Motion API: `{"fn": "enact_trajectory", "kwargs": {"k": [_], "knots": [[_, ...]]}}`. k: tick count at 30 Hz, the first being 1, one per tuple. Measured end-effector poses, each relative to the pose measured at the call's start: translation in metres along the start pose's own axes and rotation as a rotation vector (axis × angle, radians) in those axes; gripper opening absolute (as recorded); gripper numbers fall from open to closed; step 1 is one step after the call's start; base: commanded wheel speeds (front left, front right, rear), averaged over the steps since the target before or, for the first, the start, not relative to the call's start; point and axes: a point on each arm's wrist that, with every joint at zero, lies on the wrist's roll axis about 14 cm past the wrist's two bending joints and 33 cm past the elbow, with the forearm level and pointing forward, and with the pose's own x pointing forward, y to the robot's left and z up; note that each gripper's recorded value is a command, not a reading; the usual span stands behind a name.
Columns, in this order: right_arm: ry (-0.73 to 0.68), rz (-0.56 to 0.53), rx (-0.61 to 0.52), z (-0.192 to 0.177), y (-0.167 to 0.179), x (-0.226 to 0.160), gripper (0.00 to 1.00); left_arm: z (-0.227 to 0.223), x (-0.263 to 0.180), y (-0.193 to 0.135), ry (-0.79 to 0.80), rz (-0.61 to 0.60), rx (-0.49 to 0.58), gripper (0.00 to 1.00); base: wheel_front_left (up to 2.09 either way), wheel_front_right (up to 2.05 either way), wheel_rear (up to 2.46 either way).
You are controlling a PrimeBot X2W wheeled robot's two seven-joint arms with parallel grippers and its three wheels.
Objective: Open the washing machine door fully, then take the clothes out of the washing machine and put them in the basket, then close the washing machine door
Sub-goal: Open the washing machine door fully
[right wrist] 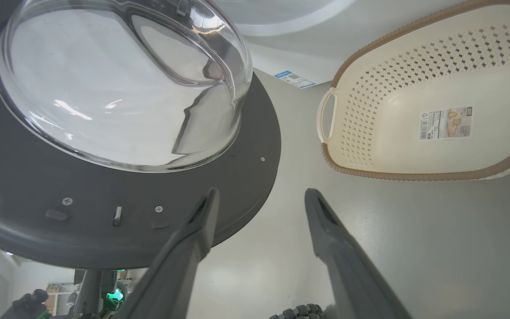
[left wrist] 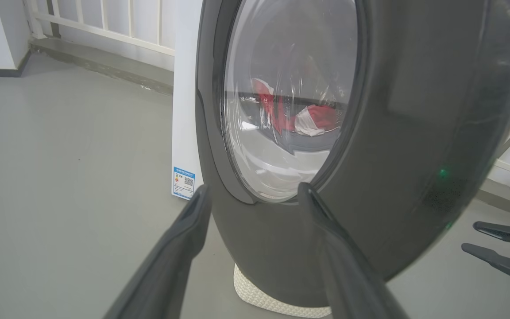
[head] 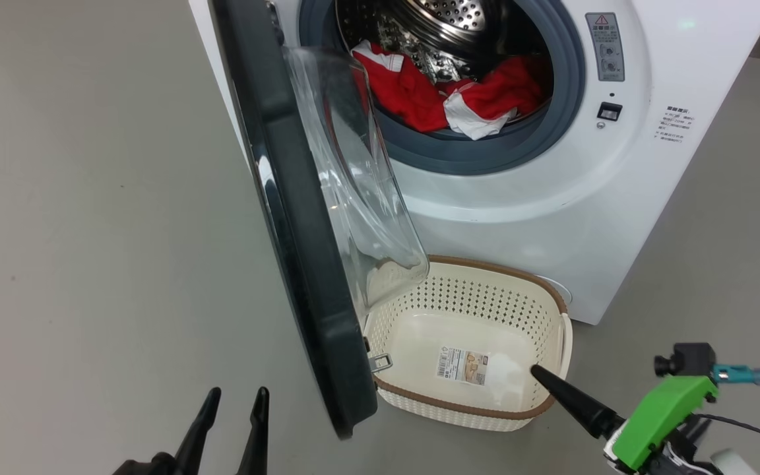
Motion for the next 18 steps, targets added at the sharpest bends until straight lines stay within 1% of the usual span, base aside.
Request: {"fn": "enact_trajectory", "kwargs": {"k": [3, 10, 18], "knots": [[-0.054, -0.03, -0.041, 0.006, -0.009, -0.005, 1.0, 0.0, 0.0, 0.0, 0.0, 0.001, 0.0, 1.0, 0.0, 0.0, 0.0], [-0.127, -0.075, -0.102, 0.011, -0.024, -0.015, 1.0, -0.001, 0.002, 0.0, 0.003, 0.0, 0.001, 1.0, 0.0, 0.0, 0.0], [-0.209, -0.099, -0.249, 0.016, -0.033, -0.023, 1.0, -0.002, 0.002, 0.0, 0.006, -0.001, 0.002, 1.0, 0.0, 0.0, 0.0]]}}
